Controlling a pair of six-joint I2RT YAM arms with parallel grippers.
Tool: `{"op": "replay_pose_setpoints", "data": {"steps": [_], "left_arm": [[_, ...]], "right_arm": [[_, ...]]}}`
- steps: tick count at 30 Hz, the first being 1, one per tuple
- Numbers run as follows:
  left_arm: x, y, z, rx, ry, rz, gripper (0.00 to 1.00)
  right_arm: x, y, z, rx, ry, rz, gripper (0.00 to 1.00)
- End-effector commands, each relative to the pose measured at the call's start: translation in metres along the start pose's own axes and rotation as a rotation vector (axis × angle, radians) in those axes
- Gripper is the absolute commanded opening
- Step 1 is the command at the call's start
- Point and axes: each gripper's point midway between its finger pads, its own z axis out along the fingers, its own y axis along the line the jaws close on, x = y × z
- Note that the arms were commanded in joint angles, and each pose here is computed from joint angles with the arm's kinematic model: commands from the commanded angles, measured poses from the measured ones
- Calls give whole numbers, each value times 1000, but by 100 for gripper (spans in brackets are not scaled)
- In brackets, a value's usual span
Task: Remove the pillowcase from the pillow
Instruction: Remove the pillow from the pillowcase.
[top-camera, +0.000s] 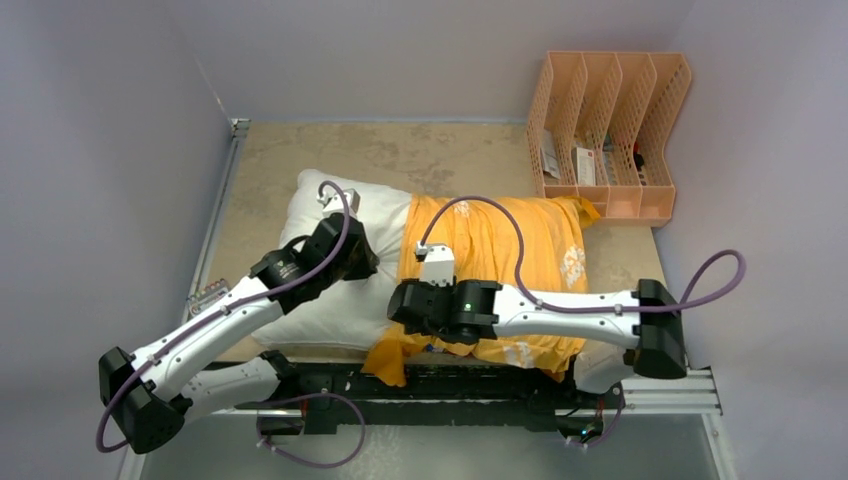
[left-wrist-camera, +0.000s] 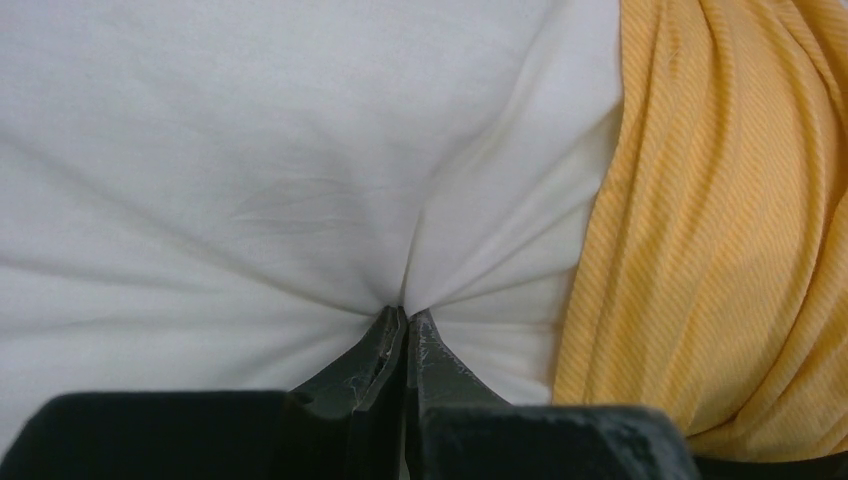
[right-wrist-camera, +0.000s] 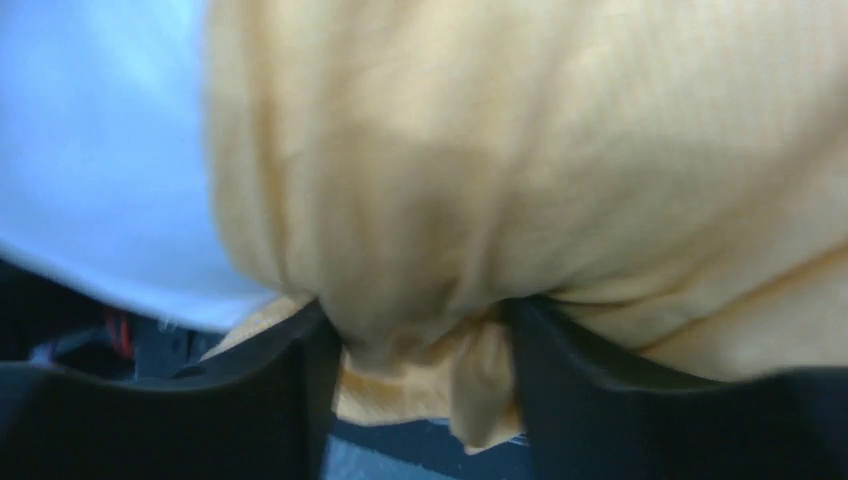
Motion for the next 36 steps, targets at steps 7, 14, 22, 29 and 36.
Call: {"op": "replay_pose_setpoints", "data": {"steps": [7, 14, 22, 29, 36], "left_arm": [[34, 56, 15, -152, 0, 2, 0], [38, 84, 12, -292, -19, 4, 0], [41, 71, 18, -229, 18, 52, 0], [25, 42, 4, -77, -8, 84, 0], [4, 17, -12, 9, -41, 68, 11]], "right_arm": [[-19, -179, -41, 638, -214, 57, 2], [-10, -232, -60, 460, -161, 295, 4], [-67, -148, -80, 9, -237, 114, 36], [-159, -114, -102, 77, -368, -9, 78], [-243, -88, -25, 78, -249, -148, 92]]}}
